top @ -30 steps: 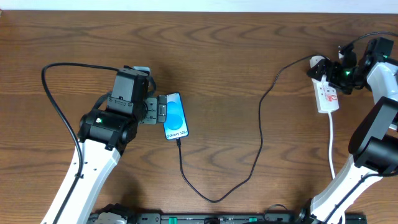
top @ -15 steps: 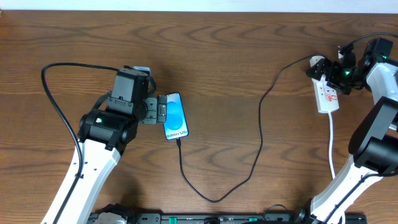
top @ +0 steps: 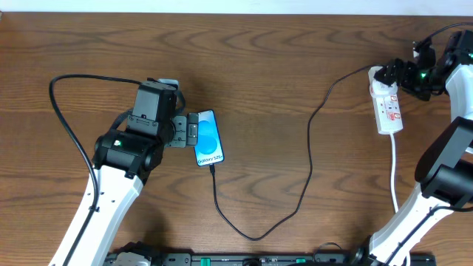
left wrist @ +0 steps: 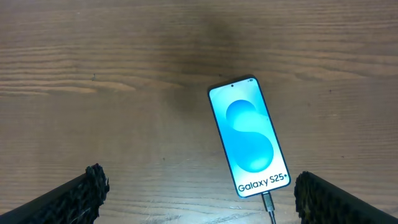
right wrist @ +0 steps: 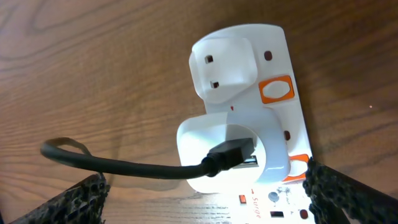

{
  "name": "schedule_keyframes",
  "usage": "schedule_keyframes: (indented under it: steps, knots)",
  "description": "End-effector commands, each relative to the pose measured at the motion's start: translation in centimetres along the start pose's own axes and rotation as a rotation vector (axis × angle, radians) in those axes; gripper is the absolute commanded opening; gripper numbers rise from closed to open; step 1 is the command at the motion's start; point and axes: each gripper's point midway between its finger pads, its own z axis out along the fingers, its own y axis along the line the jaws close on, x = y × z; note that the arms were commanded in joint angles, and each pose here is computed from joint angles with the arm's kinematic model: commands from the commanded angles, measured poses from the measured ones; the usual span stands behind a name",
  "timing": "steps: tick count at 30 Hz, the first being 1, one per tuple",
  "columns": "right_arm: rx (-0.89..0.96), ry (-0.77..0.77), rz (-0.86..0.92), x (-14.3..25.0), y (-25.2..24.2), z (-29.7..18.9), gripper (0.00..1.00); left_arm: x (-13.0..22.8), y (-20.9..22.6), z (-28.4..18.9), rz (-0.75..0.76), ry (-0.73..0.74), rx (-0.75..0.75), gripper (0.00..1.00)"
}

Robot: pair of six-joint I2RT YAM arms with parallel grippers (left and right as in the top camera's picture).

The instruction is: Plug charger to phone and switch on socket

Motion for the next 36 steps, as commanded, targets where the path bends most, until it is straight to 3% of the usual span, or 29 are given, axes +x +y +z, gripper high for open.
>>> schedule_keyframes:
  steps: [1,13,36]
  knots:
    - [0.008,0.015,-0.012,0.4,-0.4,0.4,0.99,0.0,0.2,0.0,0.011,0.001,-0.012,0.98]
    - [-0.014,0.048,-0.006,2.6,-0.5,2.7,0.99,0.0,0.2,0.0,0.011,0.001,-0.012,0.98]
    - [-0.039,0.061,-0.014,3.2,1.2,4.0,0.99,0.0,0.2,0.0,0.011,0.001,-0.012,0.98]
